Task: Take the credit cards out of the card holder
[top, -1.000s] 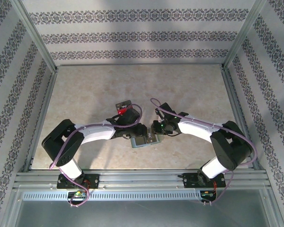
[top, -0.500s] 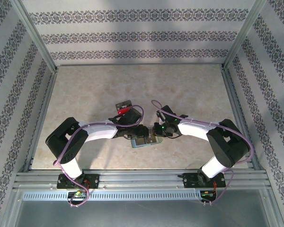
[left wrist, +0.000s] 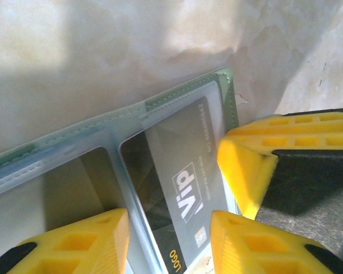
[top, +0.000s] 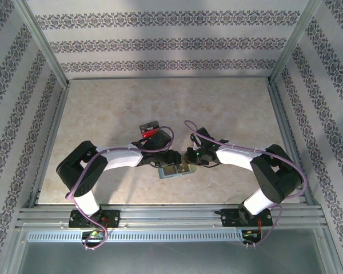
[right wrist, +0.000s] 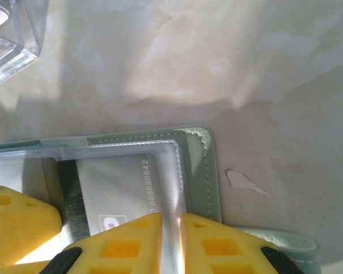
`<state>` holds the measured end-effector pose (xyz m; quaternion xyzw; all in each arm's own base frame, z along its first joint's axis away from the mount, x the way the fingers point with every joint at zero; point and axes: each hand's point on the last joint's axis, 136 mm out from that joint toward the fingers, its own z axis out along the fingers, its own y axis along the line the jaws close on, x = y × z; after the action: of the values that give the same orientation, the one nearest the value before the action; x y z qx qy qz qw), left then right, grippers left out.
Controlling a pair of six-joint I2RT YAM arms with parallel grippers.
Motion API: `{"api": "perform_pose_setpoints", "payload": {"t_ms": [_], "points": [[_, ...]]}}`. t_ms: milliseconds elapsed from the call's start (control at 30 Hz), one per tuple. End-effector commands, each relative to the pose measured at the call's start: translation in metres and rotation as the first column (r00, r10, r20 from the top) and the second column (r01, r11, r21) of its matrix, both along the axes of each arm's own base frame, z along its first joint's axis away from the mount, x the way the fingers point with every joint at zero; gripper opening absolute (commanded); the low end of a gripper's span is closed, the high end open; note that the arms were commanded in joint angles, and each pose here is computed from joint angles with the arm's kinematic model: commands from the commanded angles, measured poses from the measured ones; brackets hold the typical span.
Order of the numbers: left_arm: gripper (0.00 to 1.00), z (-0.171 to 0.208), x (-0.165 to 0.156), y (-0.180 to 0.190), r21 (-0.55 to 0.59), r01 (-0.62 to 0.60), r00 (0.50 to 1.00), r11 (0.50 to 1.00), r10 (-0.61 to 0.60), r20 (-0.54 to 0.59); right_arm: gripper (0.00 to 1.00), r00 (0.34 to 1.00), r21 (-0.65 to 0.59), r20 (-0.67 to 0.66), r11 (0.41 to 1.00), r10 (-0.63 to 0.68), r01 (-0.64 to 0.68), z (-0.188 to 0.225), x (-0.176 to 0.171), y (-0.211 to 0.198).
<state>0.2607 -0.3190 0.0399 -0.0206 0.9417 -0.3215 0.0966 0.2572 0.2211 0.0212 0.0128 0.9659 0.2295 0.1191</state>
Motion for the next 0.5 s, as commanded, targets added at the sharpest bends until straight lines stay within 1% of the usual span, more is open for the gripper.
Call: {"api": "perform_pose_setpoints", "payload": {"t_ms": [0,100,233,467], "points": [[0.41,-0.003,-0.005,0.011,0.032,-0.037,0.999,0.999,0.037,-0.026,0.18,1.0,-0.048,0.002,0.999,-0.019,0.019,0.004,-0.005,-0.014],[0.41,-0.004,-0.004,0.01,0.024,-0.039,0.999,0.999,0.04,-0.033,0.2,0.999,-0.085,0.039,0.996,-0.032,0.035,0.015,-0.004,-0.024],[0.4,-0.002,-0.002,0.008,0.019,-0.033,0.999,0.999,0.033,-0.026,0.22,0.997,-0.112,0.06,0.993,-0.04,0.047,0.018,-0.005,-0.033],[0.4,-0.002,-0.002,0.005,0.011,-0.025,0.999,1.0,0.025,-0.037,0.29,0.999,-0.082,0.049,0.997,0.018,-0.014,0.015,-0.007,-0.014]]}}
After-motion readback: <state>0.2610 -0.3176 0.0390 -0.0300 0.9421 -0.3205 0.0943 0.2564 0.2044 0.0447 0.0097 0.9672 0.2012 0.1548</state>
